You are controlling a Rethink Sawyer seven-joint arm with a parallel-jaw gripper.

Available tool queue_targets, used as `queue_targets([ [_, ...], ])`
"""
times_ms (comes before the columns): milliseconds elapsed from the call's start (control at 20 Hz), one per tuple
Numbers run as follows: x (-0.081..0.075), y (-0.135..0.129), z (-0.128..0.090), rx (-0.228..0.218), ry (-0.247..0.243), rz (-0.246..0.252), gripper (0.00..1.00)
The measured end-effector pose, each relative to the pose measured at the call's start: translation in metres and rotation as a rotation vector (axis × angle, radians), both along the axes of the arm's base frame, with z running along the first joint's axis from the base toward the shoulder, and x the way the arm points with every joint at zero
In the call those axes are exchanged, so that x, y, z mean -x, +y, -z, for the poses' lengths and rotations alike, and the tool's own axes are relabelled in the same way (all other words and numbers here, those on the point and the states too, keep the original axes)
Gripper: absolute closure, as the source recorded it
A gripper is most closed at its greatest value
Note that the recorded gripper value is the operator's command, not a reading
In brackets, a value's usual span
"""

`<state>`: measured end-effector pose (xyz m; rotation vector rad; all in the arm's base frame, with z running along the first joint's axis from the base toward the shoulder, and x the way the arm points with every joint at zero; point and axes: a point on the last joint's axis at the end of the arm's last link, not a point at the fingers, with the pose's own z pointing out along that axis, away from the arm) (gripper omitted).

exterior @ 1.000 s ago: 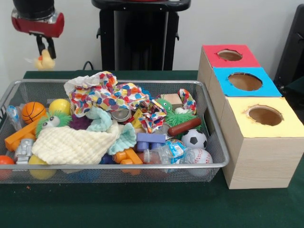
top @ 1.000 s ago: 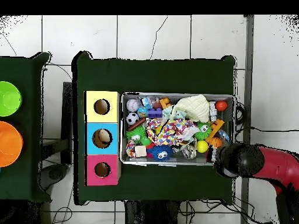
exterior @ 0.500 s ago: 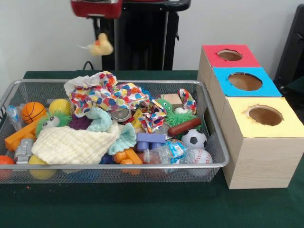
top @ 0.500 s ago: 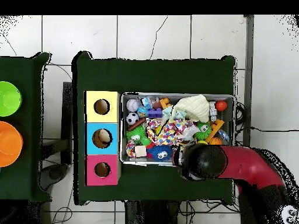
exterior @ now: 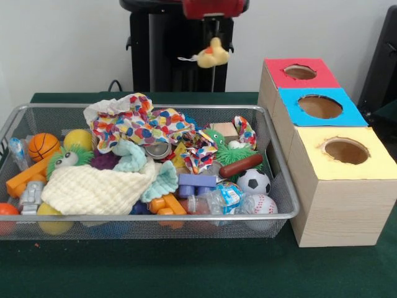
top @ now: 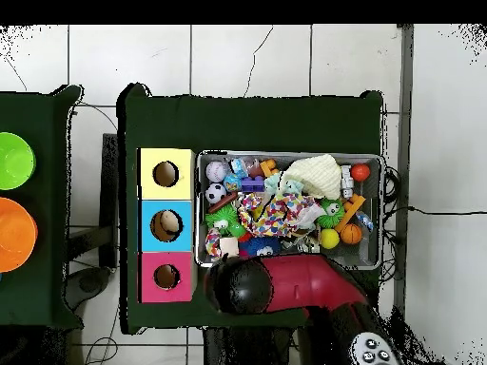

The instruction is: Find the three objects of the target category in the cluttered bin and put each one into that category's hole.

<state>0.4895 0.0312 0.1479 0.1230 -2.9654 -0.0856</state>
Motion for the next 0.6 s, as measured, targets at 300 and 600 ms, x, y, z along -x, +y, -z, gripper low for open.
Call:
queue_targets([
  [300, 0.03, 0.061, 0.011, -0.01, -0.01, -0.022, 1.0],
  [600, 0.06, 0.114, 0.018, -0.004, 0.015, 0.007, 1.0],
])
